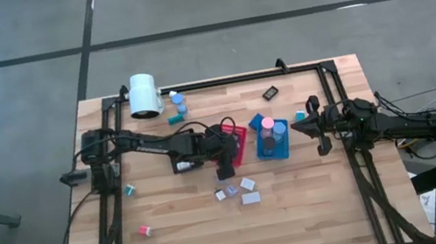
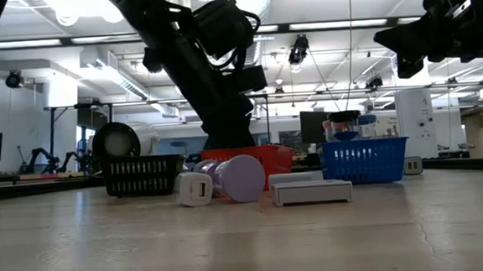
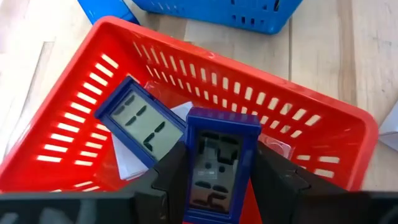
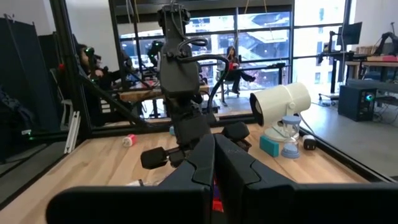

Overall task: Pick & Place Office items
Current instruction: Put the bottom blue digital clock into the red bin, then put the white charger adapter into the black bin

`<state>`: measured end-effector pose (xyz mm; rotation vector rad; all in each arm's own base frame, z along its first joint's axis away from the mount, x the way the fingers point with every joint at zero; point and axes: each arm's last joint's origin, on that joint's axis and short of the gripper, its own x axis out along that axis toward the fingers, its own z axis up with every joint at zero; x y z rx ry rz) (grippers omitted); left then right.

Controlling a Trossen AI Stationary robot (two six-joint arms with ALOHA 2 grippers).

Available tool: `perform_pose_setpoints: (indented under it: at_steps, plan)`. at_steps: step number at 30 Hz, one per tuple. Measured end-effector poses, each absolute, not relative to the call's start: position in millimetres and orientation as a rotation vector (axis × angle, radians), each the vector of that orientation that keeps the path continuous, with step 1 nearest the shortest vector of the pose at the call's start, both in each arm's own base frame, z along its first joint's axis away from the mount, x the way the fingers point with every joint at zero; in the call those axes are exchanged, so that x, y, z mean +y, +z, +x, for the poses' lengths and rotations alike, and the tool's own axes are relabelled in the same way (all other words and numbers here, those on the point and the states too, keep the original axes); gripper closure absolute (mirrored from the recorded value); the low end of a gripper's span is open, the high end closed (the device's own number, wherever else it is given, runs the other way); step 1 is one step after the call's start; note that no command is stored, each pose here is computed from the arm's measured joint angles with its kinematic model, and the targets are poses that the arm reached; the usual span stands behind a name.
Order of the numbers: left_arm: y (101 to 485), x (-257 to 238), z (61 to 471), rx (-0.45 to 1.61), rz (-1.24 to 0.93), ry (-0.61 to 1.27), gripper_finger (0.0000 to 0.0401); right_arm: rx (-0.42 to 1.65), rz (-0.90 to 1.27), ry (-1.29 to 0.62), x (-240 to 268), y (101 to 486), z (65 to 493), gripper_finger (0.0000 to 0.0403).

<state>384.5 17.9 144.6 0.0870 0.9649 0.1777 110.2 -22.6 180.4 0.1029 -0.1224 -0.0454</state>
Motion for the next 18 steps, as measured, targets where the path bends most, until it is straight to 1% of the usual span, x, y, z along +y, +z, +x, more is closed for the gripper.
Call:
perform_pose_setpoints:
  at_steps: [2,7,10,14,18]
  plan:
    - [144.5,17.9,384.4,0.966,0.087,0.178,0.025,-0.122,0.103,-0.046,-22.6,180.4,110.2,0.0394]
    - [147.8,17.9,384.1,0.958,0.086,0.178,0.017,-0.122,0.101,-0.045,-22.6,180.4,110.2,0.0394]
    - [154.7,17.9,383.2,0.939,0.092,0.175,0.0142,-0.122,0.101,-0.046,-22.6,180.4,110.2,0.0394]
    - [176.4,15.8,377.5,0.901,0.101,0.155,0.0133,-0.122,0.1,-0.046,-22.6,180.4,110.2,0.0394]
    - [218.4,11.1,361.6,0.811,0.072,0.066,0.0141,-0.131,0.086,-0.046,-22.6,181.3,110.1,0.0394]
